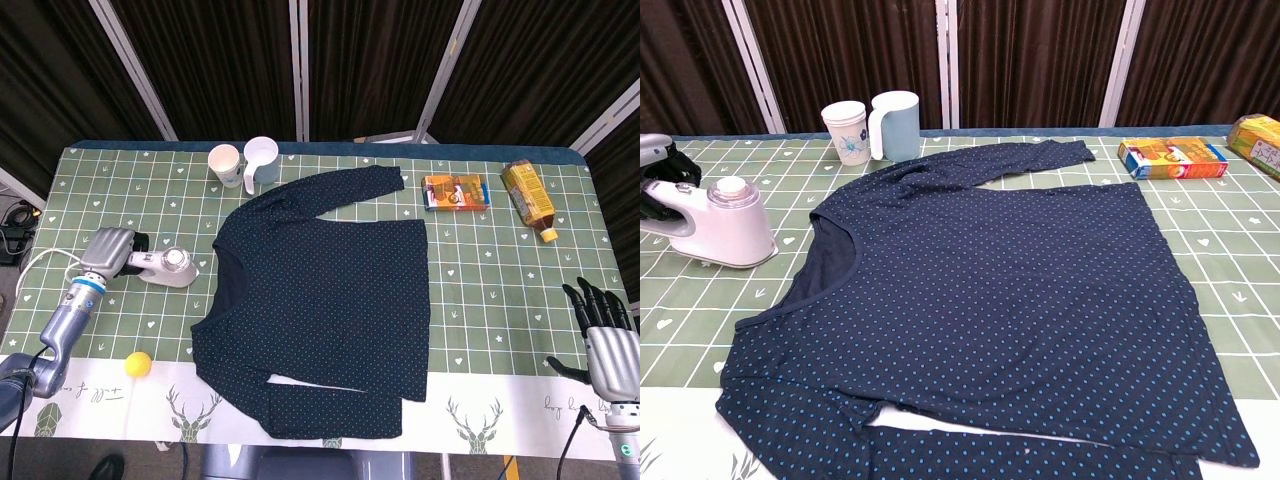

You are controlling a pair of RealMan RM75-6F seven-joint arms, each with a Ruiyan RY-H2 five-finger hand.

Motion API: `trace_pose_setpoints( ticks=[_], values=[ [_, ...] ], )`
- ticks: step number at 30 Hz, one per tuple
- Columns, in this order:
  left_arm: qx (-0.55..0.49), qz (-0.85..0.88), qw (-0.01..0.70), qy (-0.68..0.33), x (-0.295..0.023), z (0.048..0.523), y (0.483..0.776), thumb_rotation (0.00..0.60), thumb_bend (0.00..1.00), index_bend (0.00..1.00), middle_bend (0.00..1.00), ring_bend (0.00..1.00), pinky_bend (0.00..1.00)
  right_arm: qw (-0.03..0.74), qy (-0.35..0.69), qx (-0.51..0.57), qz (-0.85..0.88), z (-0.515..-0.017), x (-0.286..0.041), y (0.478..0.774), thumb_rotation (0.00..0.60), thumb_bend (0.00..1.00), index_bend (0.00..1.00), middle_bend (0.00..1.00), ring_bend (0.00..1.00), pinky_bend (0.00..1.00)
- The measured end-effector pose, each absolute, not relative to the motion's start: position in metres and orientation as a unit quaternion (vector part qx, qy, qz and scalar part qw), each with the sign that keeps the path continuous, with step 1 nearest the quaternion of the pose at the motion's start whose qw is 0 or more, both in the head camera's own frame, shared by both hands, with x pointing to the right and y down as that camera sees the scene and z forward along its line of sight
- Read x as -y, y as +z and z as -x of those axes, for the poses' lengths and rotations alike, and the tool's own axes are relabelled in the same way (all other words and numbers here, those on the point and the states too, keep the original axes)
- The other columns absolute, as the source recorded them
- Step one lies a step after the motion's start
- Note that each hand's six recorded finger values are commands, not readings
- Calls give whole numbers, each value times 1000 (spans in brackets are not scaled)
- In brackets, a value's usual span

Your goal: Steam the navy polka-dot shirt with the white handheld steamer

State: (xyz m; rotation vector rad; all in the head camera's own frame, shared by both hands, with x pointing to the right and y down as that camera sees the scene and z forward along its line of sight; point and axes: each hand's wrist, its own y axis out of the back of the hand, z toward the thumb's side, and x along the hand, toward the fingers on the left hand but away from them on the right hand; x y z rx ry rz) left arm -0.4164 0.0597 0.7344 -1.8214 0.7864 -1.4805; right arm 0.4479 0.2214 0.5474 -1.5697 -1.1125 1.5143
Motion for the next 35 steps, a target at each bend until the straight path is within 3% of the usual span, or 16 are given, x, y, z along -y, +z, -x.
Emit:
trace_pose_setpoints(
  ticks=[1, 3, 6, 20, 29, 35],
  values=[
    [-297, 695, 326, -568, -60, 417, 736, 600, 0, 239, 92, 138, 351, 340, 582, 428, 603, -448, -221, 547, 600, 0, 0, 0, 0, 0],
    [-286, 697, 315, -577, -63, 417, 740, 600, 0, 111, 2, 26, 206, 339, 582, 428, 603, -448, -222, 547, 600, 0, 0, 0, 0, 0],
    [-273, 705, 293, -586, -68, 416, 742, 600, 0, 23, 0, 0, 102, 339, 581, 431, 602, -449, -222, 545, 600, 0, 0, 0, 0, 0],
    [-290, 714, 292, -566, -78, 415, 698, 600, 0, 0, 0, 0, 46, 340, 564, 433, 615, -444, -224, 539, 600, 0, 0, 0, 0, 0],
    [-348, 684, 338, -545, -95, 435, 639, 600, 0, 0, 0, 0, 0, 345, 555, 436, 618, -444, -226, 533, 600, 0, 0, 0, 0, 0],
    [-406, 620, 392, -545, -129, 444, 590, 600, 0, 0, 0, 0, 0, 341, 561, 437, 615, -447, -225, 535, 600, 0, 0, 0, 0, 0]
  ],
)
